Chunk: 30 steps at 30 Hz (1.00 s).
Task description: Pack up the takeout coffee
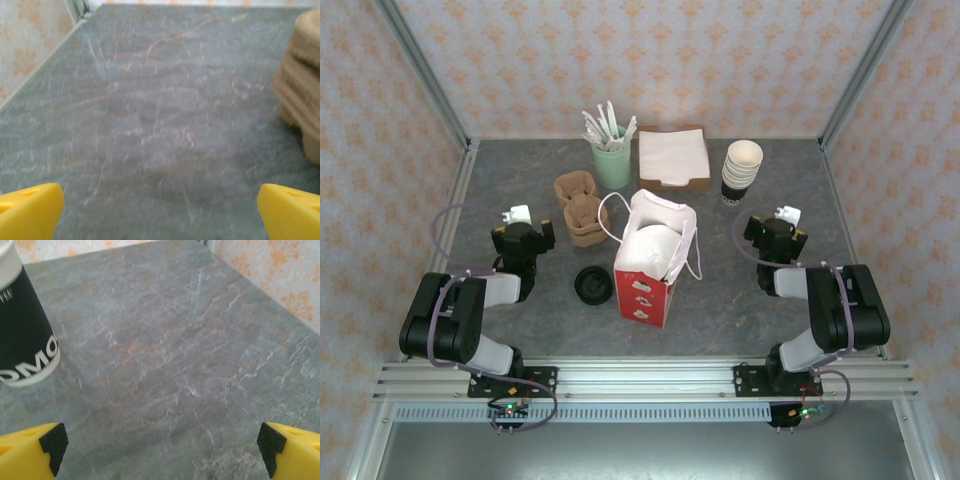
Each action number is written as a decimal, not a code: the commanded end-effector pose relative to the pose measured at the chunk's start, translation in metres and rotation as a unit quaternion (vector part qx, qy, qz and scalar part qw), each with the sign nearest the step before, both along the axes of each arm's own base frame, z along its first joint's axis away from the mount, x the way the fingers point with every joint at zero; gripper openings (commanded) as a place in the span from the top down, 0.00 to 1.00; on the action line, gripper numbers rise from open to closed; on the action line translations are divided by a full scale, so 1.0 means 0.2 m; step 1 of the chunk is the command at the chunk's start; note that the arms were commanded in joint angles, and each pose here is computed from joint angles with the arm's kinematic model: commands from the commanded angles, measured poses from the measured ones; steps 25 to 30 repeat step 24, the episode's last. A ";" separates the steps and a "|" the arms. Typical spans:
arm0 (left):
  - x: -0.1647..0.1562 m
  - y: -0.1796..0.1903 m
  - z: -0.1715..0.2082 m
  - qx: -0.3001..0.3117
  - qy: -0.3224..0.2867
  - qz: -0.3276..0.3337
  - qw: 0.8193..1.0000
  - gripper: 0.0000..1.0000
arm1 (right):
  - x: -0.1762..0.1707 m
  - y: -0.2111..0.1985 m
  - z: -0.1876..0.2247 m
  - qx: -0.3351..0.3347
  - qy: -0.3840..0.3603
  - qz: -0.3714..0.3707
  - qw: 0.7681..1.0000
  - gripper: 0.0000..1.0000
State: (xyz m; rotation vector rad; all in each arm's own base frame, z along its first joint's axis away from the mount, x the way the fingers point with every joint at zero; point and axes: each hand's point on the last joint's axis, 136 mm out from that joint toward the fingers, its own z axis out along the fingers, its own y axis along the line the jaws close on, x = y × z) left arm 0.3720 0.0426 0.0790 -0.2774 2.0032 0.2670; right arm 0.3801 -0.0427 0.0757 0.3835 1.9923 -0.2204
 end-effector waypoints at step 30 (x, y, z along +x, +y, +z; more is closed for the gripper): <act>0.09 -0.04 0.09 0.008 -0.028 -0.022 0.999 0.00 | 0.04 0.02 0.08 0.006 -0.039 0.017 0.999 0.01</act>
